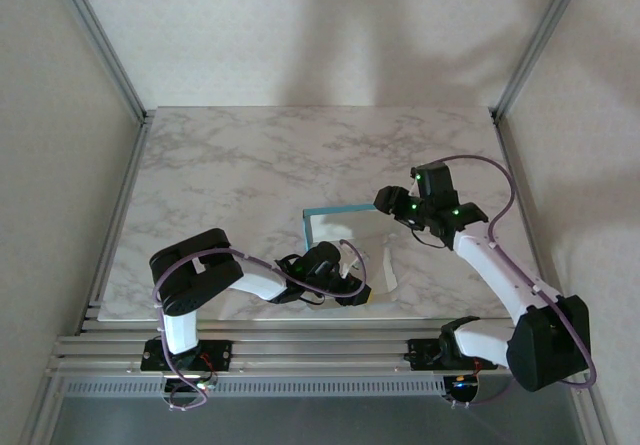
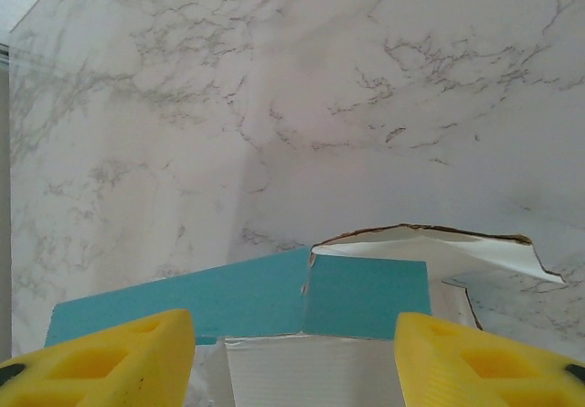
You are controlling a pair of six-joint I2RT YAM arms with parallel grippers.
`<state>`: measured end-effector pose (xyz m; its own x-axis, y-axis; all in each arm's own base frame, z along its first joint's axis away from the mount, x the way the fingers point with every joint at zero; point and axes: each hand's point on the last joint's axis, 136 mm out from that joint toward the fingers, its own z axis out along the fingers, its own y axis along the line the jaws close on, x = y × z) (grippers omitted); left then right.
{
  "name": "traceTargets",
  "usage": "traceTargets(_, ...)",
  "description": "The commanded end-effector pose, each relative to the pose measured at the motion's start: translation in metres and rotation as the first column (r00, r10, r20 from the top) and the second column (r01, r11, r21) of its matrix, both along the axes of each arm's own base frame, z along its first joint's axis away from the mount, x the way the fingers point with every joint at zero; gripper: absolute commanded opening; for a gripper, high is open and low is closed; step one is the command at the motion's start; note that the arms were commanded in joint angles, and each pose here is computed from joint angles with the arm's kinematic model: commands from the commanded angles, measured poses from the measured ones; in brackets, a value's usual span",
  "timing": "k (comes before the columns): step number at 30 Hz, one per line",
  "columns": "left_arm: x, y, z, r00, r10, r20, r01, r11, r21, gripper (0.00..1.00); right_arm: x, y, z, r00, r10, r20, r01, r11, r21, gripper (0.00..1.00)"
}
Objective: Fold the paper box
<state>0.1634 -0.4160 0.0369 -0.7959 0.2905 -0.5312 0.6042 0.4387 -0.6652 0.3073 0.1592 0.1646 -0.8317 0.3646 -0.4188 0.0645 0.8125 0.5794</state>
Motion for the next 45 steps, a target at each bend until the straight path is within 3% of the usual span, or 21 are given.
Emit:
traceTargets(1, -0.001, 0.004, -0.012, 1.000, 0.017, -0.005, -0.016, 1.000, 0.022, 0.35, 0.005, 0.003, 0.003, 1.000, -0.018, -0.002, 0.018, 1.000, 0.013, 0.60)
traceTargets(6, -0.001, 0.004, -0.012, 1.000, 0.016, -0.007, -0.016, 1.000, 0.020, 0.35, 0.010, 0.009, -0.002, 1.000, -0.019, -0.018, 0.020, 0.999, 0.039, 0.56)
traceTargets(19, -0.002, 0.005, -0.013, 1.000, 0.017, -0.010, -0.017, 1.000, 0.018, 0.35, 0.015, 0.018, -0.009, 0.998, -0.035, -0.053, 0.040, 0.995, 0.094, 0.29)
traceTargets(31, -0.002, 0.006, -0.008, 1.000, 0.018, -0.004, -0.018, 1.000, 0.011, 0.35, 0.015, 0.017, -0.011, 0.997, -0.053, -0.057, 0.059, 0.993, 0.101, 0.14)
traceTargets(37, 0.013, 0.002, 0.038, 0.998, 0.050, 0.032, -0.047, 0.995, -0.085, 0.36, 0.013, 0.016, -0.013, 0.997, -0.052, -0.056, 0.057, 0.993, 0.102, 0.15)
traceTargets(45, 0.055, 0.023, 0.148, 0.978, 0.138, 0.159, -0.105, 0.974, -0.200, 0.39, 0.002, 0.013, -0.014, 0.999, -0.040, -0.005, 0.040, 0.992, 0.124, 0.16)
